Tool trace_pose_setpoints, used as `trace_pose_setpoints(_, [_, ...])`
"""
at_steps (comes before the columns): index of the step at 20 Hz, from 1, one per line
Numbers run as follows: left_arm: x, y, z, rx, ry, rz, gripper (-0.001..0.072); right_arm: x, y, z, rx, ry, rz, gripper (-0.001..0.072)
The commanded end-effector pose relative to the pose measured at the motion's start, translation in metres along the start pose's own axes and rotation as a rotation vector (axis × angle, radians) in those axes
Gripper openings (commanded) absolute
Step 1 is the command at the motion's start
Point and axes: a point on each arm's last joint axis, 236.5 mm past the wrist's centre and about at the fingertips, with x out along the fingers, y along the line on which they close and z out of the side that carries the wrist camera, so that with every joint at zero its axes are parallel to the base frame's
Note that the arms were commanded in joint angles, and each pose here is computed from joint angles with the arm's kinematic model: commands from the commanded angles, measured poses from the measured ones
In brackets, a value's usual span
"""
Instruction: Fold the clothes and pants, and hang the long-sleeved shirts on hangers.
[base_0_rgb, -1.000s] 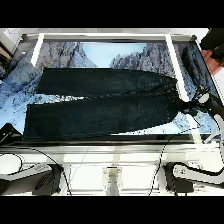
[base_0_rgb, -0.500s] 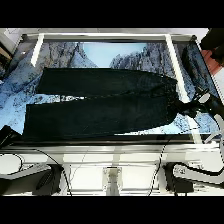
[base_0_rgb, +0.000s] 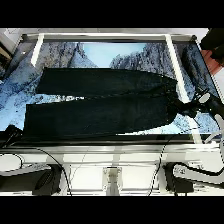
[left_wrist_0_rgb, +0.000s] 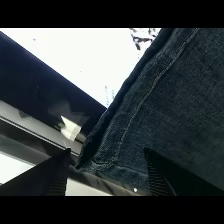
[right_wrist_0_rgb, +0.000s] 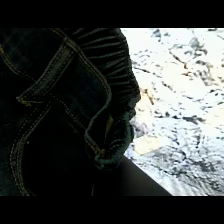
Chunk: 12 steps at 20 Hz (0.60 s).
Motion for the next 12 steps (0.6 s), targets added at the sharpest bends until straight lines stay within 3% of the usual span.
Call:
trace_pose_setpoints(1, [0.007,0.001,-0.007,0.002,0.029,-0.004,0.0473,0.000,0.000,0.001,0.000,-0.006,0.001,0.0023])
trace_pose_setpoints(5, [0.022,-0.008,-0.008,-0.029,0.046,-0.076,0.0441,0.000,0.001,-0.001,0.004,0.004,0.005,0.0023])
trace_pose_setpoints(7, [0.026,-0.016,-0.006,-0.017,0.041,-0.111,0.0333,0.000,0.002,-0.003,0.004,0.011,0.006,0.0023])
trace_pose_setpoints(10, [0.029,-0.029,-0.008,0.019,0.065,-0.120,0.0036,-0.003,0.007,-0.002,0.016,0.007,0.026,0.0023])
trace_pose_setpoints(12, [0.028,-0.049,-0.007,0.035,0.071,-0.164,0.0023,-0.016,0.013,-0.002,-0.024,-0.007,0.045,0.0022])
